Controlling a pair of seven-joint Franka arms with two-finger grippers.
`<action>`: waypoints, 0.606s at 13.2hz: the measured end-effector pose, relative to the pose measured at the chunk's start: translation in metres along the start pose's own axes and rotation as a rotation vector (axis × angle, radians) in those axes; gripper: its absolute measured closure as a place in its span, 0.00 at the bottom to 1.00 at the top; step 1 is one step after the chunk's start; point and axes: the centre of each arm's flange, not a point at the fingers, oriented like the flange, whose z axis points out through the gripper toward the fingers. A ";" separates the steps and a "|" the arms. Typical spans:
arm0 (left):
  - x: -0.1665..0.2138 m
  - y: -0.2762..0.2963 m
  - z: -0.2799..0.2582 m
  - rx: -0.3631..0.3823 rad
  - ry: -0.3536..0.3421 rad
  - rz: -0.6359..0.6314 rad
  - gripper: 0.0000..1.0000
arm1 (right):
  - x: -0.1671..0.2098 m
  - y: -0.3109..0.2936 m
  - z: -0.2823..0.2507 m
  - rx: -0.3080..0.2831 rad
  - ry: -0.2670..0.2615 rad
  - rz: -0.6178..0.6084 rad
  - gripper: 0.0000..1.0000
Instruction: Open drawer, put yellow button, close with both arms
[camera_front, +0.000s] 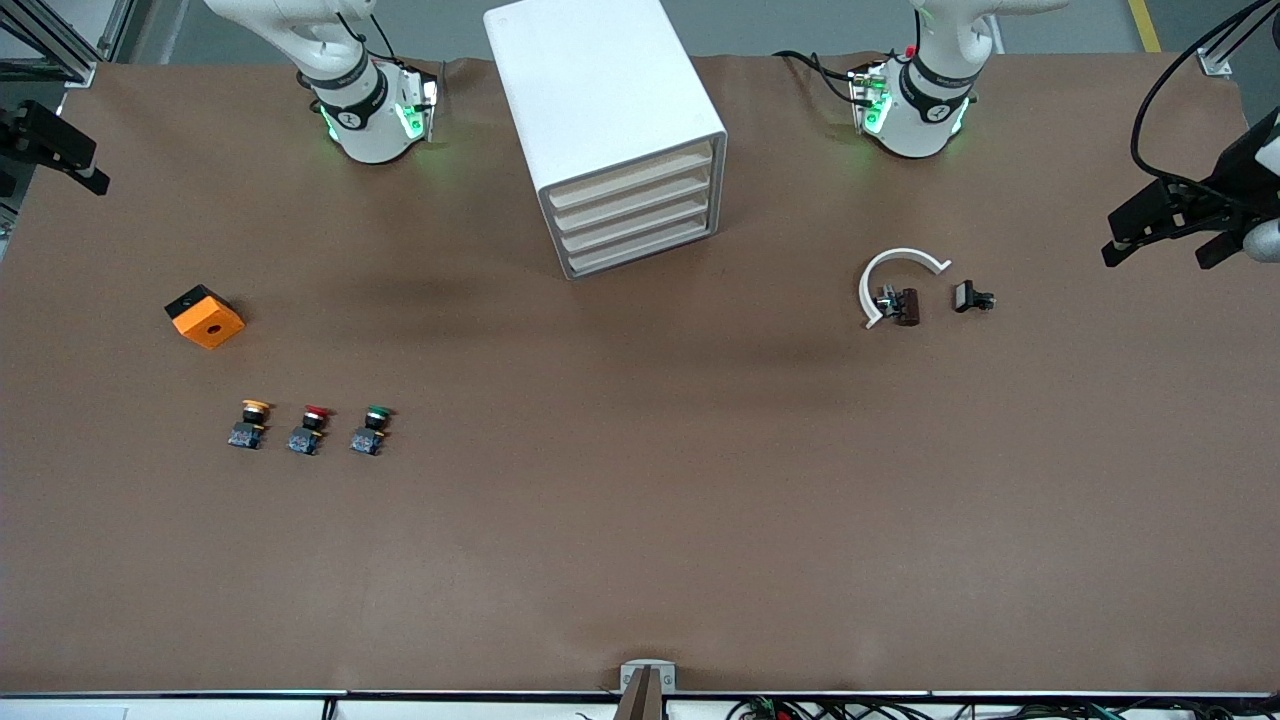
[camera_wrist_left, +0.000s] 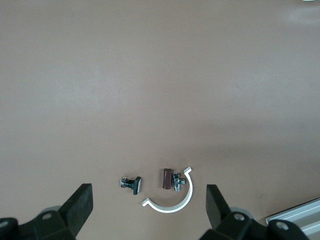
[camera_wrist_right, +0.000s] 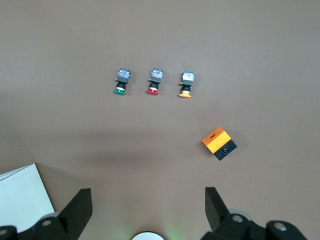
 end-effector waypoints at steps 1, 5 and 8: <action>0.000 0.000 0.000 0.000 0.000 0.000 0.00 | 0.000 0.000 0.000 0.000 -0.001 0.000 0.00; 0.000 0.000 0.000 0.000 0.000 0.000 0.00 | 0.000 -0.003 0.000 0.000 -0.005 -0.005 0.00; 0.000 -0.001 0.003 0.000 -0.011 -0.004 0.00 | 0.000 -0.005 0.001 -0.001 -0.005 -0.008 0.00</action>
